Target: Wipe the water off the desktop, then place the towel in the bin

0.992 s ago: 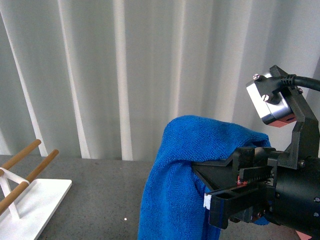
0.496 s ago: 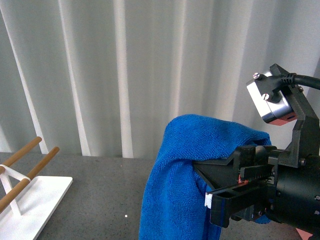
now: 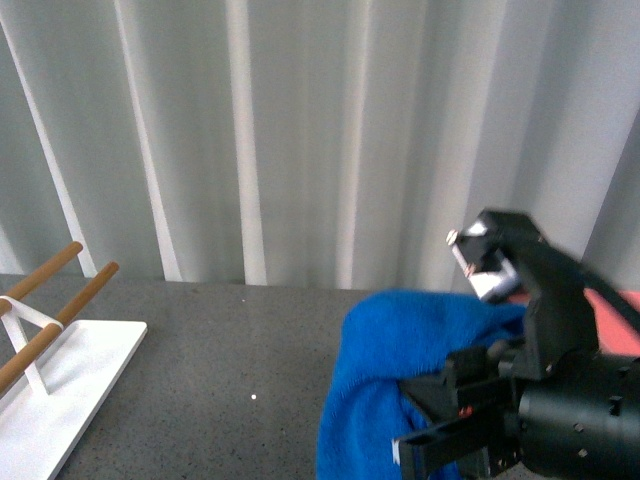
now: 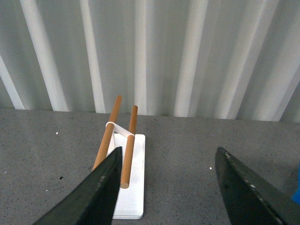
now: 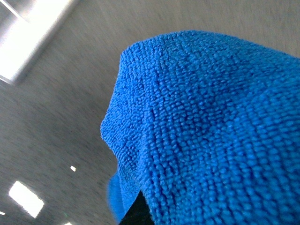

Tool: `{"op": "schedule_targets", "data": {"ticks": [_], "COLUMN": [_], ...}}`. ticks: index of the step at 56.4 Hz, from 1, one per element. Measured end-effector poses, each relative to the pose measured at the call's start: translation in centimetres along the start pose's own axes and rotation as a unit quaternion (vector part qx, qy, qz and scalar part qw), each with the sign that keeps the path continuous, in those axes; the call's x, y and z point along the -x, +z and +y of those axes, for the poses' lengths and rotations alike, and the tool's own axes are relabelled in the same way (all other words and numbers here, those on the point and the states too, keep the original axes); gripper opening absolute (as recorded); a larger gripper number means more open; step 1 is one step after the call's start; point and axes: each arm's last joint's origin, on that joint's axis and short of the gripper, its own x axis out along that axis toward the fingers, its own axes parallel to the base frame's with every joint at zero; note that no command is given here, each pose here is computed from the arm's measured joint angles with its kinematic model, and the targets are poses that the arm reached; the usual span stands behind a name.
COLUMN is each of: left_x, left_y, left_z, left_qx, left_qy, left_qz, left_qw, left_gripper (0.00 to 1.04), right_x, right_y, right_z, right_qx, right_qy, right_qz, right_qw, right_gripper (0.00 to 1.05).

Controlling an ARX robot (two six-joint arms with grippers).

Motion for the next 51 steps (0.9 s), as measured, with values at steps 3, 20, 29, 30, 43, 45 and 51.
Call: {"op": "schedule_targets", "data": {"ticks": [3,20,29,30,43,45,51], "left_x": [0.0,0.0,0.0,0.0,0.0,0.0,0.0], "left_y": [0.0,0.0,0.0,0.0,0.0,0.0,0.0], "left_z": [0.0,0.0,0.0,0.0,0.0,0.0,0.0], "left_qx": [0.000,0.000,0.000,0.000,0.000,0.000,0.000], "left_qy": [0.000,0.000,0.000,0.000,0.000,0.000,0.000], "left_qz": [0.000,0.000,0.000,0.000,0.000,0.000,0.000], "left_qw": [1.000,1.000,1.000,1.000,1.000,1.000,1.000], "left_gripper": [0.73,0.98,0.98,0.98,0.98,0.98,0.98], "right_x": [-0.8,-5.2,-7.8,-8.1,-12.1,-12.7,-14.3], "right_y": [-0.9,-1.3,-0.1,0.2,3.0,3.4,4.5], "right_z": [-0.5,-4.4,-5.0,-5.0,-3.5,-3.1,-1.9], "right_qx": [0.007,0.065,0.078,0.081,0.105,0.107,0.112], "right_qy": [-0.018,-0.116,-0.129,-0.129,-0.124,-0.122,-0.111], "right_qz": [0.043,0.172,0.184,0.184,0.164,0.160,0.151], "right_qw": [0.999,0.976,0.971,0.971,0.973,0.974,0.976], "right_gripper": [0.04,0.04,0.04,0.04,0.04,0.04,0.04]}}
